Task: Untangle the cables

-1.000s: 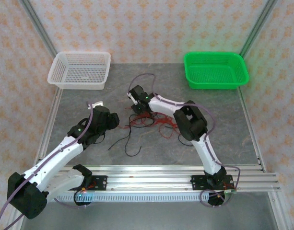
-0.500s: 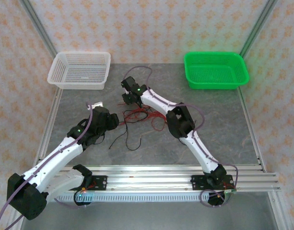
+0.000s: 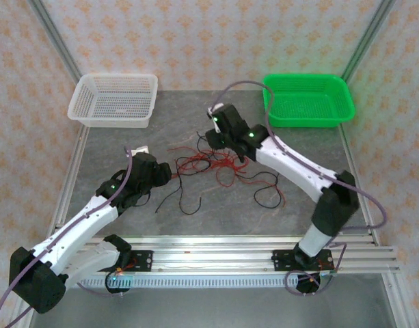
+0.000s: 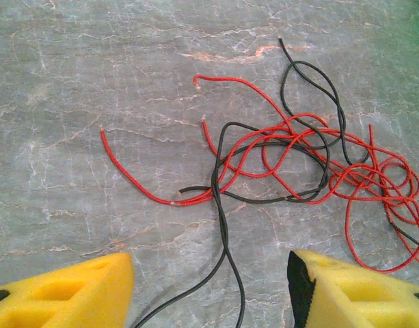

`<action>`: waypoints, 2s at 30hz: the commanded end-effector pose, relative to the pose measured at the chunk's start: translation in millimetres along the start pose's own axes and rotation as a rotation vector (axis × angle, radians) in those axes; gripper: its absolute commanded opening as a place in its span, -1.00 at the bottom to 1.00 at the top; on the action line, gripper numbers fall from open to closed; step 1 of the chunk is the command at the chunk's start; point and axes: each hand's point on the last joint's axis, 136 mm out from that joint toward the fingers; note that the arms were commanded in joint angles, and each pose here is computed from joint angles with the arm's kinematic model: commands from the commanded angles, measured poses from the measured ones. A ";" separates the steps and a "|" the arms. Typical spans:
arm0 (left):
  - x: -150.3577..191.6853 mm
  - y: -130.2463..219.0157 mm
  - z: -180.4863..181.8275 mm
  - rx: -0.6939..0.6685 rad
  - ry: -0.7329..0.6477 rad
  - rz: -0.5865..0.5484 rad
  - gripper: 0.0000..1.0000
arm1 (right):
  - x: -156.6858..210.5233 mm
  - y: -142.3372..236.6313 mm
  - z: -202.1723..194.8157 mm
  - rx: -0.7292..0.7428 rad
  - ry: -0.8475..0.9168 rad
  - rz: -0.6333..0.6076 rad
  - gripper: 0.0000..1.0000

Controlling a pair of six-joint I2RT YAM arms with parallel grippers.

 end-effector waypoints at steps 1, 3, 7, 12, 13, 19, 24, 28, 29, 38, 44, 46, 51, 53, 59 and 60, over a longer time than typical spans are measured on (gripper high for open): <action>-21.4 12.9 -11.0 0.047 -0.007 -0.065 0.25 | 64.8 -26.1 -31.6 0.115 0.141 0.163 -0.07; -24.1 12.6 -12.8 0.051 -0.013 -0.070 0.26 | 80.9 -31.7 -40.2 0.147 0.173 0.204 -0.07; -22.8 8.5 -17.4 0.069 -0.020 -0.060 0.26 | 97.0 -51.2 -49.3 0.197 0.219 0.245 -0.06; -17.6 4.8 -17.9 0.078 -0.014 -0.051 0.26 | 106.3 -76.1 -52.8 0.233 0.261 0.288 -0.03; -16.4 4.9 -17.4 0.077 -0.013 -0.050 0.26 | 108.5 -81.0 -54.4 0.241 0.268 0.298 -0.03; -16.1 7.6 -13.5 0.062 -0.014 -0.053 0.26 | 119.6 -101.3 -62.1 0.265 0.285 0.334 -0.06; -16.1 7.5 -12.4 0.054 -0.017 -0.051 0.26 | 111.8 -105.7 -62.7 0.267 0.277 0.310 -0.15; -14.9 5.5 -12.1 0.052 -0.014 -0.048 0.26 | 109.1 -107.1 -61.3 0.258 0.277 0.302 -0.44; -14.1 5.2 -11.9 0.052 -0.014 -0.047 0.26 | 109.2 -107.4 -61.5 0.257 0.275 0.303 -0.54; -12.9 2.8 -15.5 0.070 -0.014 -0.044 0.25 | 63.3 -68.7 -36.4 0.138 0.189 0.188 -1.00; -32.3 10.0 -74.4 0.246 -0.193 -0.169 0.22 | 5.8 3.3 12.9 -0.150 0.070 0.023 -1.00; -43.4 16.0 -95.6 0.265 -0.293 -0.238 0.21 | -3.3 17.7 22.4 -0.213 0.028 -0.006 -1.00; -74.8 21.9 -126.2 0.269 -0.444 -0.429 0.23 | -26.4 39.2 36.2 -0.295 -0.118 -0.055 -1.00; -84.6 21.0 -135.7 0.282 -0.465 -0.483 0.27 | -36.4 49.3 43.2 -0.342 -0.169 -0.077 -1.00; -112.8 10.2 -156.5 0.274 -0.457 -0.591 0.31 | -64.7 89.1 57.4 -0.477 -0.290 -0.164 -1.00; -116.1 7.7 -159.3 0.272 -0.452 -0.602 0.32 | -68.0 96.4 58.9 -0.499 -0.303 -0.178 -1.00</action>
Point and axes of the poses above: each hand's point on the last joint's axis, 136 mm out from that joint toward the fingers, its own y axis back along the fingers, its own z axis along the line the jaws close on, x = y × z, and after that the axes turned 14 degrees about -y, right-handed
